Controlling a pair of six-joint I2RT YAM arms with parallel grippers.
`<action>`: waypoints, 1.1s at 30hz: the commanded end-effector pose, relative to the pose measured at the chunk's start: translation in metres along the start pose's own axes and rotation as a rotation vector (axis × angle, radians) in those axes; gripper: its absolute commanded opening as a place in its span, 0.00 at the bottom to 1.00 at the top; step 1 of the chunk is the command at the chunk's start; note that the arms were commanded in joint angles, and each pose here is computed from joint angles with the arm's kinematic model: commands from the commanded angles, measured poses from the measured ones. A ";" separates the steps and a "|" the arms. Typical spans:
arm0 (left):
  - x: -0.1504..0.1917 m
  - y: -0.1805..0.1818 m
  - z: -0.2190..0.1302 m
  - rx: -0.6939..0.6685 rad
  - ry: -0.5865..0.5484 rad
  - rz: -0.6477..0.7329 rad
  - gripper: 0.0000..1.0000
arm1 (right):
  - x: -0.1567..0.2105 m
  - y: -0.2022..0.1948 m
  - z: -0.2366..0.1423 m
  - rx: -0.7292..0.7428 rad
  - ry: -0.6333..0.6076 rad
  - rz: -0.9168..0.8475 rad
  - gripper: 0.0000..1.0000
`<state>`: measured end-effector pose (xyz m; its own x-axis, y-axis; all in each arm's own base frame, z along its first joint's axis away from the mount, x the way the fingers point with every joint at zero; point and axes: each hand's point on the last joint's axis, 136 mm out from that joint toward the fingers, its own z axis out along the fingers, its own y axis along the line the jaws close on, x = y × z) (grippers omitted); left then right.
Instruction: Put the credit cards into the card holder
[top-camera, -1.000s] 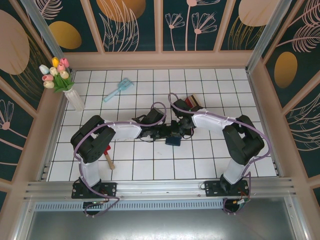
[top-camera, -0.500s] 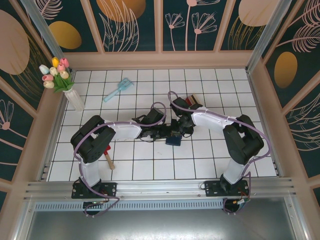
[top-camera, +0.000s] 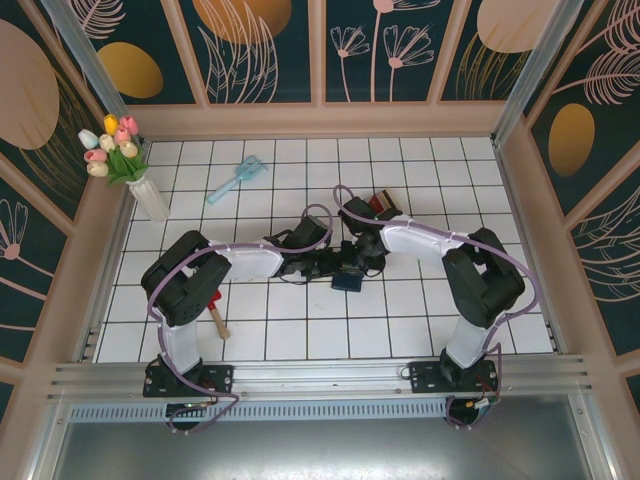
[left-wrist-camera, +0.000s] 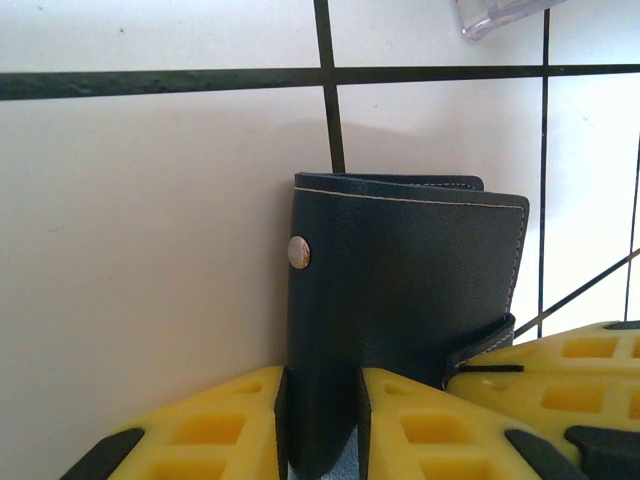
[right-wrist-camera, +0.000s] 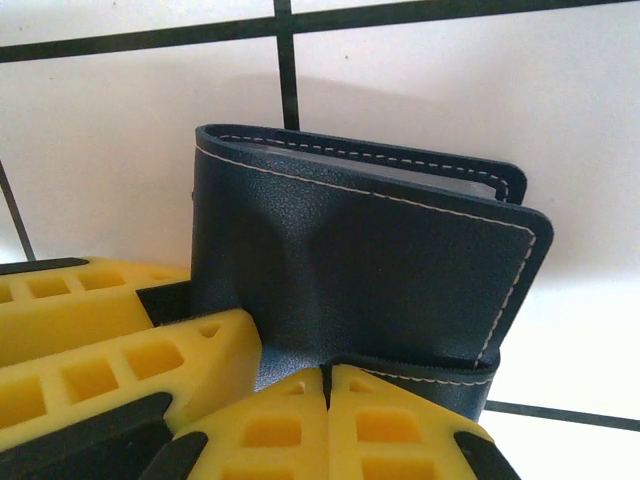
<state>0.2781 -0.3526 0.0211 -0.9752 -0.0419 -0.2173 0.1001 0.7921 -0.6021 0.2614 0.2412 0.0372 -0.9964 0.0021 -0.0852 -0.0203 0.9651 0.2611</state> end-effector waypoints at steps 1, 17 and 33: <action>0.011 0.014 0.005 -0.039 0.032 -0.016 0.26 | 0.024 -0.021 0.019 0.083 0.087 0.018 0.00; 0.011 0.014 0.004 -0.046 0.032 -0.016 0.25 | 0.043 -0.049 0.036 -0.155 0.090 0.221 0.00; 0.007 0.011 0.001 -0.046 0.016 -0.010 0.25 | 0.021 -0.047 0.026 -0.168 0.017 0.179 0.00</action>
<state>0.2787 -0.3521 0.0208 -0.9746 -0.0442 -0.2195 0.0990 0.7941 -0.5997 0.2645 0.2349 0.0343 -0.9838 0.1641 -0.0726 0.0848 0.7817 0.6178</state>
